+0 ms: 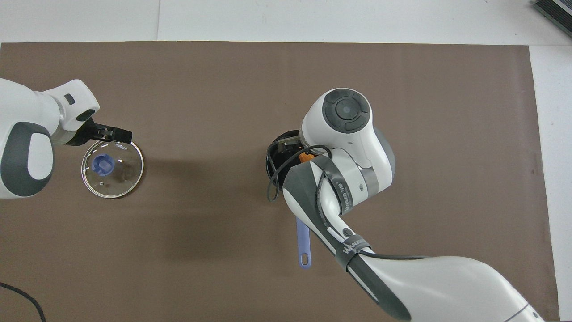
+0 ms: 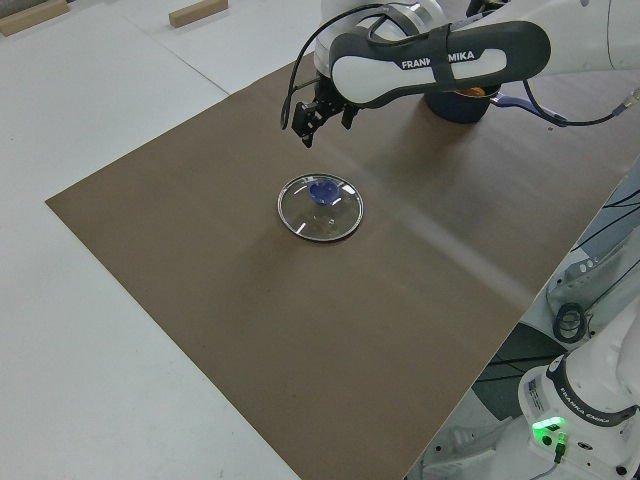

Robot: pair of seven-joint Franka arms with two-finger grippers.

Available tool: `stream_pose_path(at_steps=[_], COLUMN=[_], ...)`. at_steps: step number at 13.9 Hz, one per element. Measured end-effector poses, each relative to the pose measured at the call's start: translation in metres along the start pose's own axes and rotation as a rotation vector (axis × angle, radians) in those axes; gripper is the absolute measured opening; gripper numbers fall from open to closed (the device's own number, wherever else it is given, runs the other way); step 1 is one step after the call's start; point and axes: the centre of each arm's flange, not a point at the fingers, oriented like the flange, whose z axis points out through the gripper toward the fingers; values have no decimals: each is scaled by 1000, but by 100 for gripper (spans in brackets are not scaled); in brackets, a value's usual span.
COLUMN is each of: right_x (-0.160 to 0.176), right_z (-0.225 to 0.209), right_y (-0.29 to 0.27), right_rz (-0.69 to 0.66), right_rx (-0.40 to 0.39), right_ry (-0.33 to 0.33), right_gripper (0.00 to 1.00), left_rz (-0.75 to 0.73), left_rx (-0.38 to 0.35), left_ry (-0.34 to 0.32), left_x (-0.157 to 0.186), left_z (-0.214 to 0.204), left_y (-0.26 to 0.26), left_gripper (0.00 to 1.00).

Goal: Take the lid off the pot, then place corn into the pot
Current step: 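Release the corn and withdraw both grippers from the pot and lid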

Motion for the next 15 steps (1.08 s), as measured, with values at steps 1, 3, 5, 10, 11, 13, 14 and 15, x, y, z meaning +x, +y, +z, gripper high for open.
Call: stream_pose_path(at_steps=[1,3,5,10,11,13,14,15], right_x=[6,10,7,-17,-22,-35,-40,-45], right_z=[-21,-63,-104,-192,-208,-238,-252,-265], right_y=[18,49,78,149,163,184,191,196], right_rz=[26,70,108,212,233,266,276,284], right_rx=[5,6,0,-13,-15,-24,-32,-40], right_ry=[23,51,65,65,67,53,41,30], right_gripper=[100,100,100,100,100,100,100,100], left_rz=[-48,-113,-153,-181,-177,-164,-159,-155], left_rx=[-4,-9,-11,-8,7,31,35,38], left_ry=[-8,-29,-54,-90,-86,-84,-90,-98], left_x=[5,11,11,-7,-11,-18,-20,-22], left_z=[-18,-53,-81,-124,-134,-153,-163,-171], left_y=[7,13,14,9,8,12,15,17], left_gripper=[100,100,100,100,100,100,100,100])
